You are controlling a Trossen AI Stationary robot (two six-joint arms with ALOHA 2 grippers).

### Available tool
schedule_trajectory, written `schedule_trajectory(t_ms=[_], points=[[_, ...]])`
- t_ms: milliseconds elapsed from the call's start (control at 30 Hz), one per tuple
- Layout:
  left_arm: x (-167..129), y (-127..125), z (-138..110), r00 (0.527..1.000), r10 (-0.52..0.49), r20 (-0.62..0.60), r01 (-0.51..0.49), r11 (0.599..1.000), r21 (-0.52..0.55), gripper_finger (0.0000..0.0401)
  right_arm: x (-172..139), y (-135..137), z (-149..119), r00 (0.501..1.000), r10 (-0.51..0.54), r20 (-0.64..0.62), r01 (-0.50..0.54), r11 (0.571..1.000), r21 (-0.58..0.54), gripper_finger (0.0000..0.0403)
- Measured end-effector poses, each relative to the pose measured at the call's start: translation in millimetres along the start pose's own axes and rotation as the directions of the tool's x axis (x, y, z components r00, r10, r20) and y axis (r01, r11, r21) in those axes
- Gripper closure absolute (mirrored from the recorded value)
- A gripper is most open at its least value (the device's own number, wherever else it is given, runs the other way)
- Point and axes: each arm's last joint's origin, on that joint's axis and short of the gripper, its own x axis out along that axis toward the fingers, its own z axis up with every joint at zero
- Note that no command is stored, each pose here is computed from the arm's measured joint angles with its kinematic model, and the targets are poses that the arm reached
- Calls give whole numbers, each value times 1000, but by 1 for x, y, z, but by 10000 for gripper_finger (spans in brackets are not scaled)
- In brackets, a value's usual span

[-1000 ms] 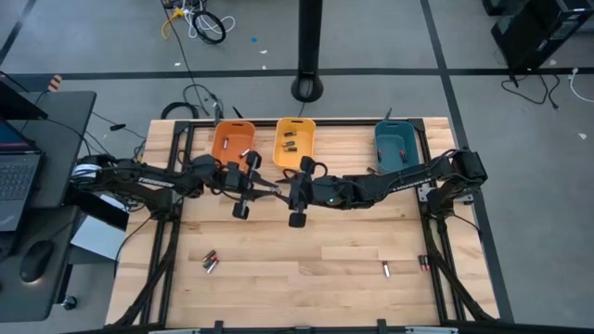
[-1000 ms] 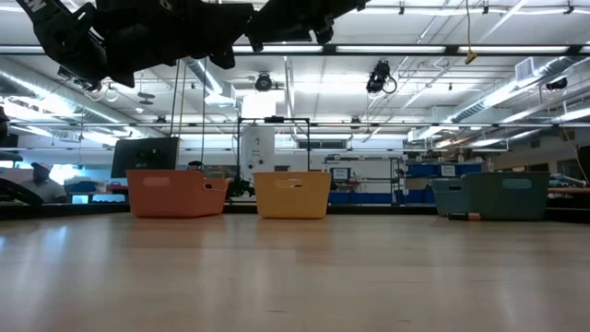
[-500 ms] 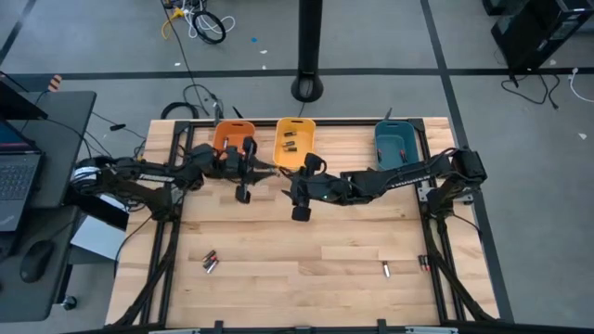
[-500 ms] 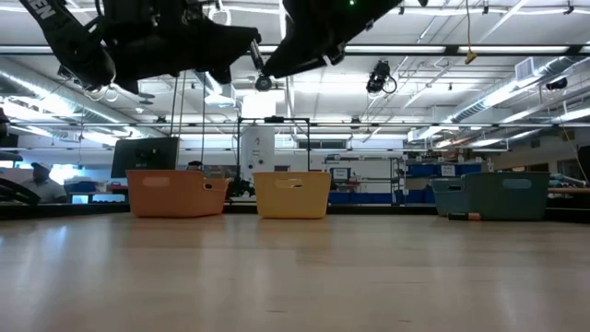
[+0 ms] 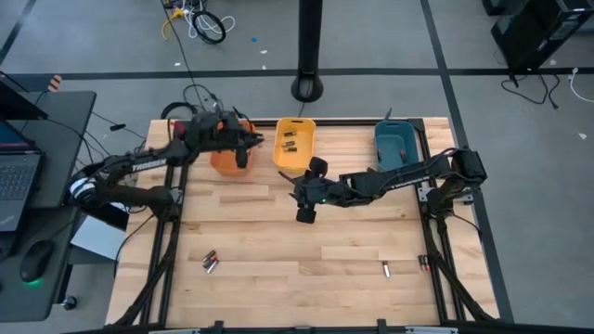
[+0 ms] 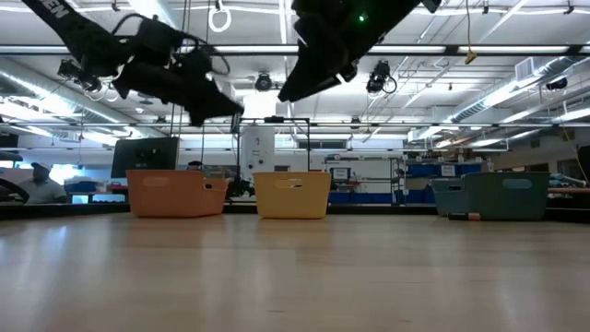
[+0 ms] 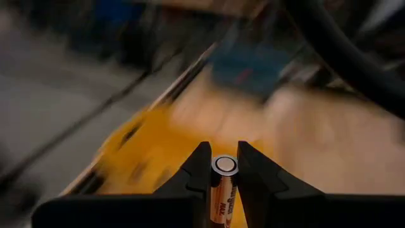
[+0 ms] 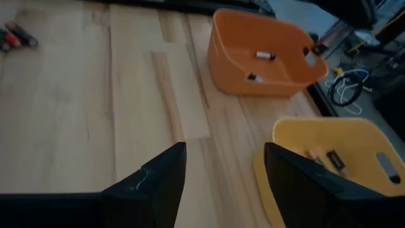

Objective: Sort batteries
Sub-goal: Put the silver battery into the orange bin

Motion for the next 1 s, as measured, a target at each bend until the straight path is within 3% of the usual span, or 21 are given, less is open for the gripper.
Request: schedule_trajectory(t_ms=[67,167,267,567,767,1000], points=[[-3,13,0,986,101,-135,-104,994,-16,345,2,1,-7,1000,0,-20,0,1000,7,183],[-8,27,-4,918,242,-313,-250,968,15,345,6,2,-20,999,-2,-53,3,1000,24,183],[-15,37,-12,853,300,-428,-320,947,27,345,9,3,-29,999,-1,-48,3,999,45,182],[-2,56,-49,745,268,-610,-371,928,-45,345,12,5,-41,999,1,-50,3,997,78,187],[11,65,-72,681,288,-673,-408,913,-23,345,12,6,-41,999,3,-47,1,997,78,188],[13,67,-75,666,305,-680,-424,906,-9,344,12,6,-40,999,3,-40,0,997,81,188]])
